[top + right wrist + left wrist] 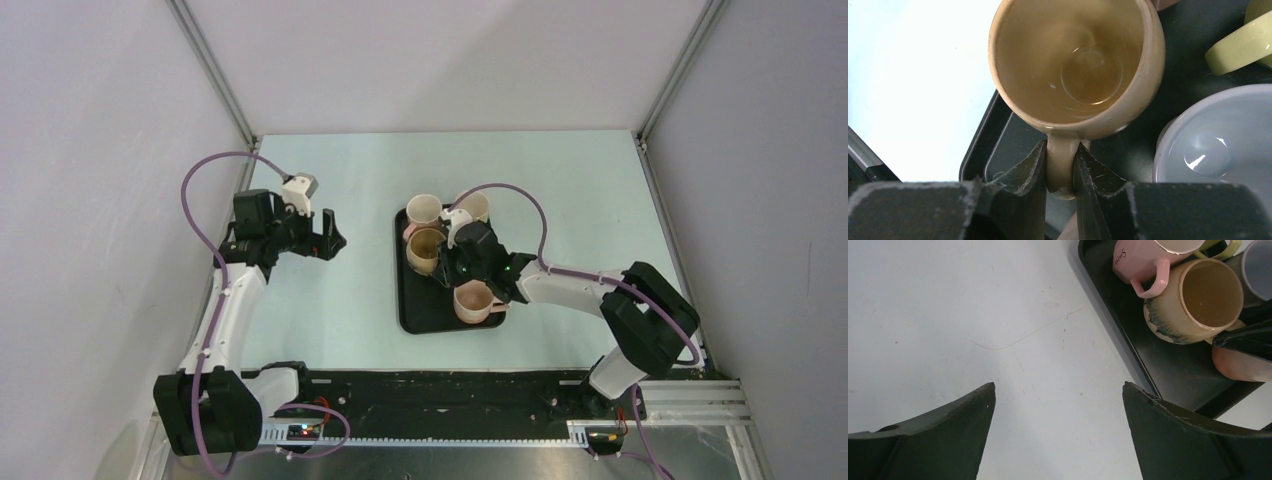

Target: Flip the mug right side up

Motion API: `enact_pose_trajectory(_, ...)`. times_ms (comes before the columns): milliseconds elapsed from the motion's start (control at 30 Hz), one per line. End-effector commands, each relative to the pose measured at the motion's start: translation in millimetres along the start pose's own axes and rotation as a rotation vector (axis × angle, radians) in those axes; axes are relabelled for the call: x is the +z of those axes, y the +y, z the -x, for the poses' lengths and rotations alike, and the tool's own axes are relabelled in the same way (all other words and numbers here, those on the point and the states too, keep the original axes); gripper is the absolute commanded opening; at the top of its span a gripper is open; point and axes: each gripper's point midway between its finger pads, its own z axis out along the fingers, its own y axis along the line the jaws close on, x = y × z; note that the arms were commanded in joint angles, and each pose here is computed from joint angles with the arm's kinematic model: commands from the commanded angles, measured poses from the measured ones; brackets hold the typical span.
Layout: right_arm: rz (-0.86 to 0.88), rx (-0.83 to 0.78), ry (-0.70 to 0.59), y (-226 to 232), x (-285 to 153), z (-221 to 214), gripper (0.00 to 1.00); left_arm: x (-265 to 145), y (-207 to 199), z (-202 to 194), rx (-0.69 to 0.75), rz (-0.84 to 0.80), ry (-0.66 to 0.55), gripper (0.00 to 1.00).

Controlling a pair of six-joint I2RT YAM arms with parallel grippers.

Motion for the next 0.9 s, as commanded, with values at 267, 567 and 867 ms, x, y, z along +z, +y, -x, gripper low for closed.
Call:
enact_pose_trajectory(267,0.008,-0.003,-0.215,3.8,13.3,82.4,0.0,1.3,-1.2,1.2,0.024,-0.024,-0.013,1.0)
enact_pose_trajectory(567,0.034,-0.039,-0.211,16.7,13.3,82.2,0.0,2.2,-2.0,-0.2,0.02,-0.032,-0.009,1.0)
enact_pose_trajectory(867,0.031,-0.031,-0.177,17.6,15.8,73.6,0.0,2.9,-3.2,-1.9,0.019,-0.039,-0.006,1.0)
